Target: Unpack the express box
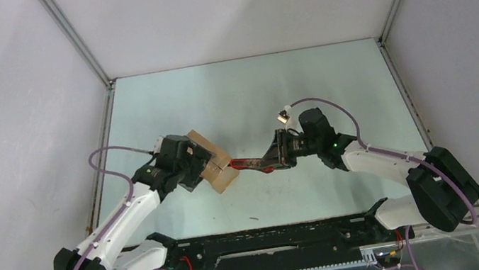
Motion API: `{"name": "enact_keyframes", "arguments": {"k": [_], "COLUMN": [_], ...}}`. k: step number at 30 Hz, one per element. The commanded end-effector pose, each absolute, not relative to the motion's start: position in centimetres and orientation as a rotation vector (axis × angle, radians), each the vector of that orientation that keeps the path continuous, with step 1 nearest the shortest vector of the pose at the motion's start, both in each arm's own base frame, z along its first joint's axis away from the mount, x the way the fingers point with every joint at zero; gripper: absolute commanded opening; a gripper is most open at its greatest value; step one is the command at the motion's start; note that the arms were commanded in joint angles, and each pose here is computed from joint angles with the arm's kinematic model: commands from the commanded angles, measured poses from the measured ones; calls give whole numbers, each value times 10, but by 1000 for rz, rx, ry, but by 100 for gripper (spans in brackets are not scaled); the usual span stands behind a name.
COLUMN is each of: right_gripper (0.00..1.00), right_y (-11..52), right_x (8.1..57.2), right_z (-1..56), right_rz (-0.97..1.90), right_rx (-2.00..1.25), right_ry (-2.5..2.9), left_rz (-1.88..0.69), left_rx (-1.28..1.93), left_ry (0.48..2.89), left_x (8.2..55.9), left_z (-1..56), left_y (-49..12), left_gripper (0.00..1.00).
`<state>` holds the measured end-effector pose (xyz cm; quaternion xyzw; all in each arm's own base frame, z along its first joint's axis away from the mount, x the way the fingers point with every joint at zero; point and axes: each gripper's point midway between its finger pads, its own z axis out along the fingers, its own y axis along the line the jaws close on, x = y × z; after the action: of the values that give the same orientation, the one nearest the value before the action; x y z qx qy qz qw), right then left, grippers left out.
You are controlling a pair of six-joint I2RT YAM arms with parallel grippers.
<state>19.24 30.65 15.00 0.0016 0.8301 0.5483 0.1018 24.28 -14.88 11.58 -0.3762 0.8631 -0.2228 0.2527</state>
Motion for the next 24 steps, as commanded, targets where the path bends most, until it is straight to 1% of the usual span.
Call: {"name": "enact_keyframes", "arguments": {"k": [1,6,10,13,18,24], "right_gripper": [0,0,0,0,0,0], "right_y": [298,299,297,297,296,296], "right_x": [192,191,191,191,190,191], "right_z": [111,109,109,109,109,110], "right_rz": [1434,1430,1419,1414,1408,1410], "right_rx": [75,73,72,73,69,65], "right_ry": [2591,2599,2602,2603,2604,2598], "left_rz": [-535,-433,-245,-121,-142,-186], "left_rx": [-1070,-1115,-1193,-1246,-1270,-1287], "left_ry": [2395,2404,2404,2352,2310,2309], "left_x": [228,216,204,200,208,219], "left_z": [104,100,96,99,102,106], "left_y": [-146,-131,-108,-88,-86,-96], "left_gripper": [88,85,82,82,82,75]}}
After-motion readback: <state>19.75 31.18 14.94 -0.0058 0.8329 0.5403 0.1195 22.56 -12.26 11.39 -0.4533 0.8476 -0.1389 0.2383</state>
